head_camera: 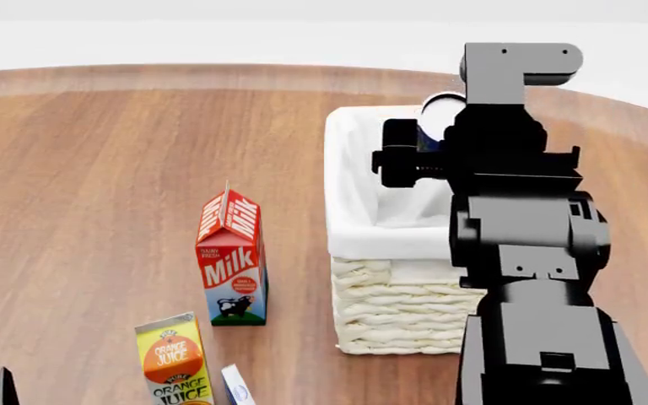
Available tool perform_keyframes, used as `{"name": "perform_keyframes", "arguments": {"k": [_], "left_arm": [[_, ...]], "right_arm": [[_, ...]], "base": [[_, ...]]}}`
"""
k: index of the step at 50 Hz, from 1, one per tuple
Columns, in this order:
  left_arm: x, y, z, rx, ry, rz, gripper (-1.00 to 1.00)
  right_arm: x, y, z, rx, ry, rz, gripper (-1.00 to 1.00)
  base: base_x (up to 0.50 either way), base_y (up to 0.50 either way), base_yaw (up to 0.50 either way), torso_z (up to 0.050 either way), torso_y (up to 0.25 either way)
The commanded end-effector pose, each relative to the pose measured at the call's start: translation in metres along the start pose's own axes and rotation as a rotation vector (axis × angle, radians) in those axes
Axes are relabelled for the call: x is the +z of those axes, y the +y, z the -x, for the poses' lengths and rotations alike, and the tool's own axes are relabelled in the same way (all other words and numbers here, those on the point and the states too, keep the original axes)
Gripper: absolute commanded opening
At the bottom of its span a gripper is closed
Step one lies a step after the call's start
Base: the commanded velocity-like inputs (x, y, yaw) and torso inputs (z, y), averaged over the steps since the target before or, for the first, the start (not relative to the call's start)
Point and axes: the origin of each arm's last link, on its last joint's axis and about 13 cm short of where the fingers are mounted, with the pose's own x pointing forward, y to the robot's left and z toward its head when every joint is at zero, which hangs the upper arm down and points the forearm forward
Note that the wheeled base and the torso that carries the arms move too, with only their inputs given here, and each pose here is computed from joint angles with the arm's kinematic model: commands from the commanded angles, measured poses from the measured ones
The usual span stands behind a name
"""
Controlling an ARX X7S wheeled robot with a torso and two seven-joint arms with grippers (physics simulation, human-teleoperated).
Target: Pick up the alphabet soup, and put it in the basket.
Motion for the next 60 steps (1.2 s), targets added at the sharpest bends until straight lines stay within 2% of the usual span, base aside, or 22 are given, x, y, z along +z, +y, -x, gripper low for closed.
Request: {"name": "perform_keyframes", "arguments": {"k": [1,27,28,39,50,60], "left_arm": [[0.002,-0.002,0.003,0.007,-0.023,0.015,1.00],[0.002,-0.003,0.006,-0.004,-0.023,0.022,1.00],[0.002,-0.003,0.006,-0.004,-0.023,0.021,1.00],[0.003,-0.003,0.006,-0.007,-0.024,0.024,1.00],[0.004,-0.004,0.007,-0.010,-0.025,0.024,1.00],[0.004,-0.004,0.006,-0.013,-0.025,0.023,1.00]], "right_arm": [[-0.001,0.014,0.000,0.059,0.038,0.028,-1.00],[-0.003,0.015,-0.002,0.047,0.027,0.031,-1.00],[-0.003,0.015,-0.002,0.048,0.025,0.027,1.00],[0.003,0.014,-0.002,0.027,-0.036,-0.015,1.00],[0.010,0.014,-0.003,0.038,-0.101,-0.015,1.00],[0.025,0.016,-0.004,0.047,-0.307,-0.028,1.00]], "base": [[0.00,0.00,0.00,0.000,0.000],[0.00,0.00,0.00,0.000,0.001],[0.00,0.00,0.00,0.000,0.000],[0.00,0.00,0.00,0.000,0.000],[0.00,0.00,0.00,0.000,0.000],[0.00,0.00,0.00,0.000,0.000]]}}
